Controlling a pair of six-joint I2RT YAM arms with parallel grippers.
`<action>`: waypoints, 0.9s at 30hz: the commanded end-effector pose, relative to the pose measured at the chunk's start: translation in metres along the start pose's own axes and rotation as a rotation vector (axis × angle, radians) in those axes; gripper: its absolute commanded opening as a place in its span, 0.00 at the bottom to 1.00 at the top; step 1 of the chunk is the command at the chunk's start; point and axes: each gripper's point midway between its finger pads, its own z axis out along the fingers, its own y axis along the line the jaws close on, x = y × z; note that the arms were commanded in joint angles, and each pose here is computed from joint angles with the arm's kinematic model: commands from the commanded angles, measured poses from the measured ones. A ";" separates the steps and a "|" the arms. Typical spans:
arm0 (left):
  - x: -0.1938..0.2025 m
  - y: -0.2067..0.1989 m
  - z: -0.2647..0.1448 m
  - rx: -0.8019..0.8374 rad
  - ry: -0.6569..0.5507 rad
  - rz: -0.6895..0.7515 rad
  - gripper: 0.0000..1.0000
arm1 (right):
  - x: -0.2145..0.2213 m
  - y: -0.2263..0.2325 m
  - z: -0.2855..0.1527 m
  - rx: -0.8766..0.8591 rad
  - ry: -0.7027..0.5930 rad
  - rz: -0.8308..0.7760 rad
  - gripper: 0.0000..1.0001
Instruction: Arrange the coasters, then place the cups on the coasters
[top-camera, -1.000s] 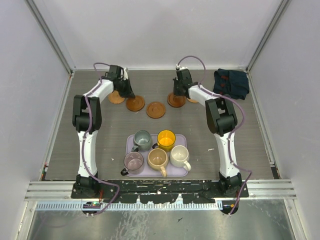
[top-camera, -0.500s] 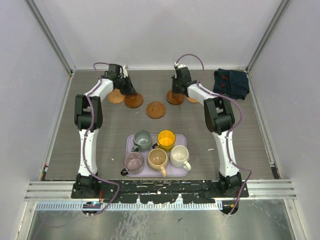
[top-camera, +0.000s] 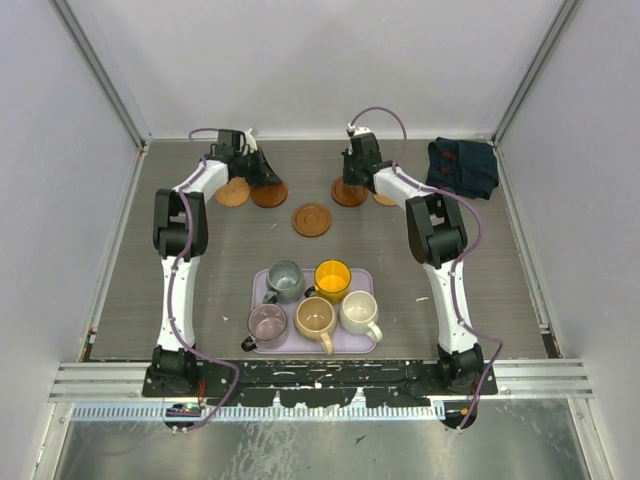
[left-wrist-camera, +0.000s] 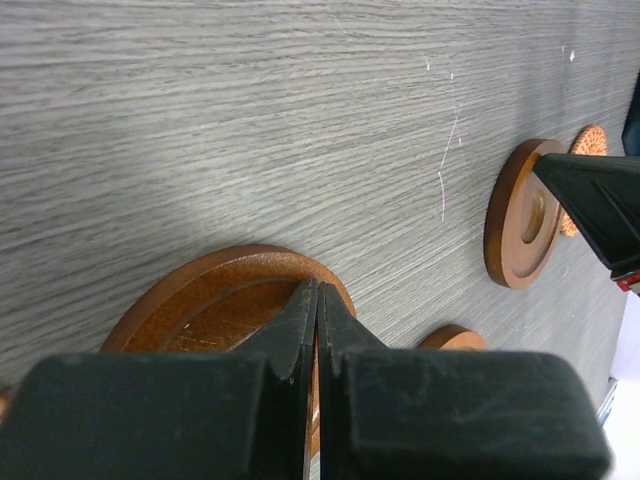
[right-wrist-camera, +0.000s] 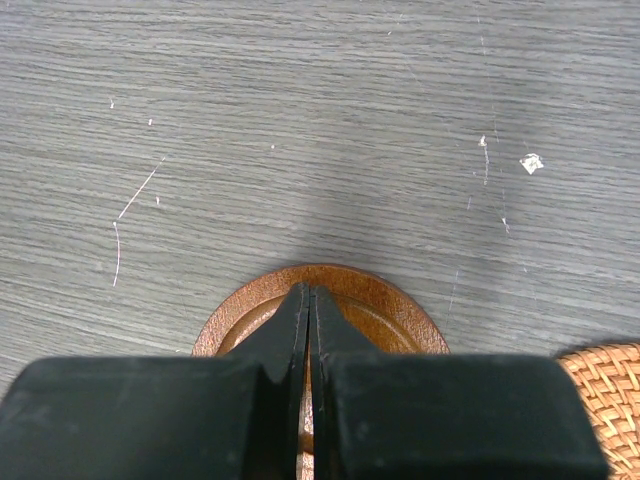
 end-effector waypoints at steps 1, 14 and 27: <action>-0.022 -0.022 0.002 0.112 -0.052 0.007 0.01 | -0.023 0.003 -0.005 -0.015 -0.062 -0.008 0.05; -0.022 -0.039 0.002 0.218 -0.060 -0.026 0.01 | -0.014 0.001 -0.026 -0.013 -0.057 0.006 0.06; -0.002 -0.037 -0.010 0.204 -0.045 -0.045 0.00 | -0.004 0.007 -0.039 -0.041 -0.038 0.018 0.05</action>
